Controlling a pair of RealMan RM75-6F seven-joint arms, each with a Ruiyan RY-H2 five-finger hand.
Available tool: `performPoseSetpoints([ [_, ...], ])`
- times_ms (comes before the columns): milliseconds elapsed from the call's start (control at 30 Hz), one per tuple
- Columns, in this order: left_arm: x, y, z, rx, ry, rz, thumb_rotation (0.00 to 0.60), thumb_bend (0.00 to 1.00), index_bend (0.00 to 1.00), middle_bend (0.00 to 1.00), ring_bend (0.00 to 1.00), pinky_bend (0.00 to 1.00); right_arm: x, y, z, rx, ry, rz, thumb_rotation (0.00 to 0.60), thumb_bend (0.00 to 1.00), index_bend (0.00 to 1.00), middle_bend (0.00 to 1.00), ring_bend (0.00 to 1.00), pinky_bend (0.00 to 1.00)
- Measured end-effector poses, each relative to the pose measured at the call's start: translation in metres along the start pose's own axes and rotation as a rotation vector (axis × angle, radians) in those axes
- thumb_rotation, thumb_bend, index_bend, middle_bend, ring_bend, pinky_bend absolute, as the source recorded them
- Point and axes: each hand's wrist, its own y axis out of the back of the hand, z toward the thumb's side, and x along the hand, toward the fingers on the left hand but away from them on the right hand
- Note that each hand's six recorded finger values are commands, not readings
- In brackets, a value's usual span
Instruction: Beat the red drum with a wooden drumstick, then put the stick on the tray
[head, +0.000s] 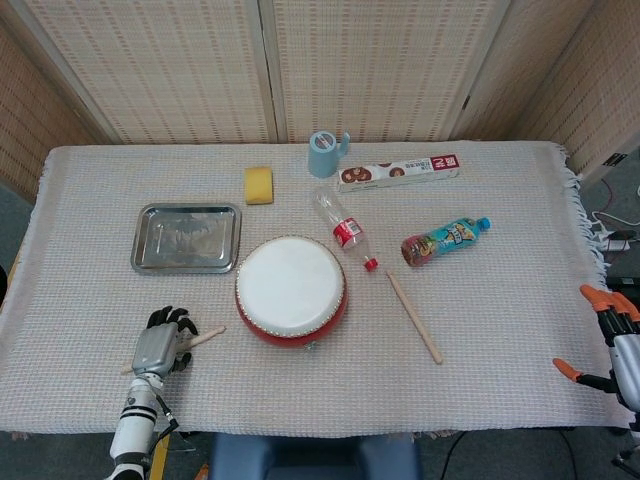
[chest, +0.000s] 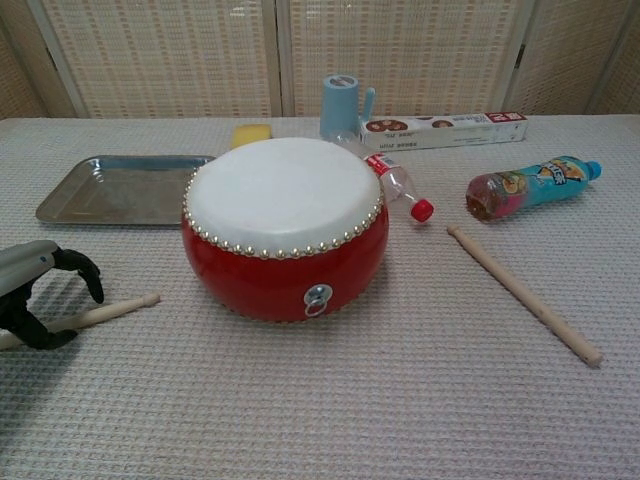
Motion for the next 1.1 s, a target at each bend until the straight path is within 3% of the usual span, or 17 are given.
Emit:
performPoseSetpoints([
  [600,0.005,-0.011,-0.003,-0.002,0.024,0.005,0.6,0.29,0.49,0.06,0.0,0.0,0.002,0.002,0.0,0.003,-0.009,-0.002,0.6,0.11,0.05,0.09,0.05,0.08],
  [1100,0.005,-0.014,-0.003,-0.031,0.019,-0.005,0.6,0.42,0.54,0.1,0.0,0.0,0.003,0.001,0.0,0.004,-0.013,0.002,0.6,0.11,0.05,0.09,0.05,0.08],
])
